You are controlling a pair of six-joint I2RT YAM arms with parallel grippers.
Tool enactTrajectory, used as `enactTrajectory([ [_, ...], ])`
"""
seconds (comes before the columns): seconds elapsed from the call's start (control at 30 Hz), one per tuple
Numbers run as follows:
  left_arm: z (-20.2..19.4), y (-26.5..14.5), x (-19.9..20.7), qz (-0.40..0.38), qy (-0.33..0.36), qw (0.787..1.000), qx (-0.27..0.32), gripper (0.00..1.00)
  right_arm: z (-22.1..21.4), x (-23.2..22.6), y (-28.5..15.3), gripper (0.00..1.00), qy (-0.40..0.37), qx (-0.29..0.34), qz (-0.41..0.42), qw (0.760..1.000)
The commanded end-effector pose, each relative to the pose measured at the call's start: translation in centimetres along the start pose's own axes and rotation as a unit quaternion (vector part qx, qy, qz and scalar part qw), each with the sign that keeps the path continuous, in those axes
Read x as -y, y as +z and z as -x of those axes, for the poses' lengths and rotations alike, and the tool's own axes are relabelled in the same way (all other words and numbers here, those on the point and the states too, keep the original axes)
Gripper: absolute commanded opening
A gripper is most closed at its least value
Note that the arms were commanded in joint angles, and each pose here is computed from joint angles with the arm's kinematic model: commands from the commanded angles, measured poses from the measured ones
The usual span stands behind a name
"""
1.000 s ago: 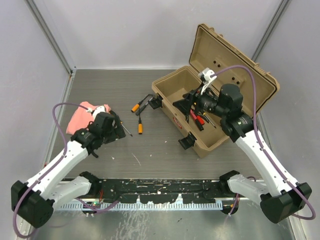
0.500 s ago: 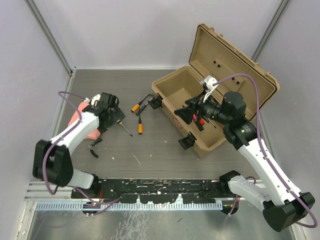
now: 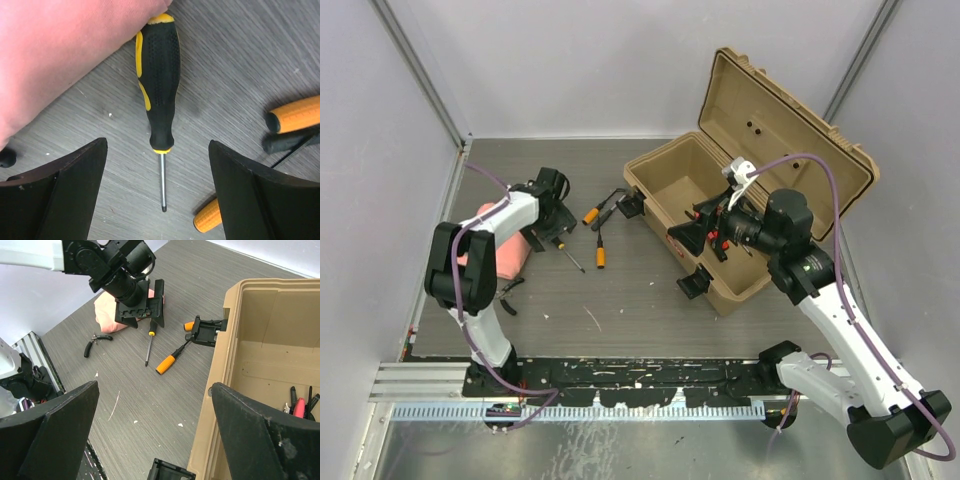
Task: Pack the tool kit
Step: Pick up the screwdriver from the center of the board.
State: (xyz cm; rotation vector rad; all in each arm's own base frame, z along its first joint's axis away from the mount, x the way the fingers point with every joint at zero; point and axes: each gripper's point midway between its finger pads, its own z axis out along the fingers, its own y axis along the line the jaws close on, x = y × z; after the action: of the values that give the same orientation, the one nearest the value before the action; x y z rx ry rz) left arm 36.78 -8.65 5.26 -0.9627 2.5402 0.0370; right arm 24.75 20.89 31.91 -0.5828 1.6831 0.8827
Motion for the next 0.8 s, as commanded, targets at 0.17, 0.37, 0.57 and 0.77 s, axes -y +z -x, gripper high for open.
enactTrajectory([
  [0.17, 0.7, 2.0, -0.3, 0.028, 0.007, 1.000, -0.012, 0.73, 1.8, -0.5, -0.5, 1.00, -0.012, 0.030, 0.001, 0.999],
  [0.37, 0.9, 2.6, -0.6, 0.034, 0.018, 0.999, -0.009, 0.60, 1.3, -0.6, -0.5, 1.00, -0.006, 0.024, 0.005, 1.000],
  [0.57, 0.0, 3.1, -1.2, 0.035, 0.031, 0.999, -0.020, 0.39, 0.9, -0.4, -0.4, 1.00, -0.001, 0.017, 0.003, 1.000],
  [0.77, -2.8, 3.2, -1.9, -0.006, 0.025, 0.999, -0.047, 0.11, 0.8, -0.3, -0.3, 1.00, 0.001, 0.016, -0.001, 1.000],
])
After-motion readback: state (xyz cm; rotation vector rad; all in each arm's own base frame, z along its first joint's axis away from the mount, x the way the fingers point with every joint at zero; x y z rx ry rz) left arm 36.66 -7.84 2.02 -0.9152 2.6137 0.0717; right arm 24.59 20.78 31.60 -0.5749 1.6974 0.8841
